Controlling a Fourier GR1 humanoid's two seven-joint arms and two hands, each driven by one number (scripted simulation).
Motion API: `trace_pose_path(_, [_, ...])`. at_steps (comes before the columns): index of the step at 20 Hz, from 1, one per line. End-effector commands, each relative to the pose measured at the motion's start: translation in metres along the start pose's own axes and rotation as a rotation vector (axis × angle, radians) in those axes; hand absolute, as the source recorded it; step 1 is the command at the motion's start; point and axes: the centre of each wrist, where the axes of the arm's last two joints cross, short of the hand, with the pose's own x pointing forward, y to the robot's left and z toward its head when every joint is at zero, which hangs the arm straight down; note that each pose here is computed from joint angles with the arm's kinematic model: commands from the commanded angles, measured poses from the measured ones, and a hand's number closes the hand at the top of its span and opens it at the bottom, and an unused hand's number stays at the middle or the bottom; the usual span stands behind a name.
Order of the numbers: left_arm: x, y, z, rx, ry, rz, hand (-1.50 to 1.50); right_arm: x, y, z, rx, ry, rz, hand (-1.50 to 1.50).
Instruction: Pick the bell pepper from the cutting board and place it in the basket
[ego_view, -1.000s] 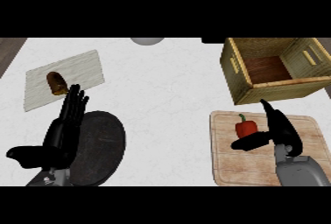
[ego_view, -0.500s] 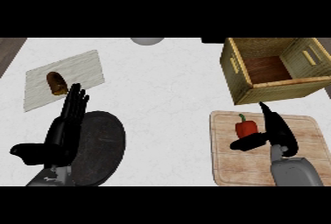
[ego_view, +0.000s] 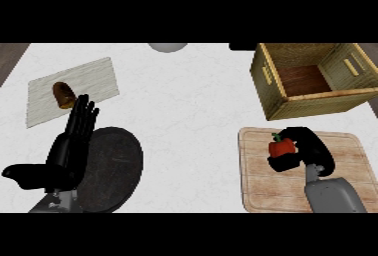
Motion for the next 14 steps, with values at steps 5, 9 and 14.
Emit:
trace_pose_path(5, [-0.007, -0.010, 0.000, -0.012, -0.002, 0.012, 0.00, 0.004, 0.004, 0.005, -0.006, -0.042, 0.058, 1.50])
trace_pose_path(9, [0.005, 0.008, 0.009, 0.013, -0.013, -0.008, 0.00, 0.013, 0.018, 0.024, -0.052, -0.068, 0.046, 1.50])
trace_pose_path(14, [-0.004, -0.013, -0.002, -0.032, -0.004, 0.002, 0.00, 0.070, 0.055, 0.048, -0.045, -0.551, 0.472, 1.50])
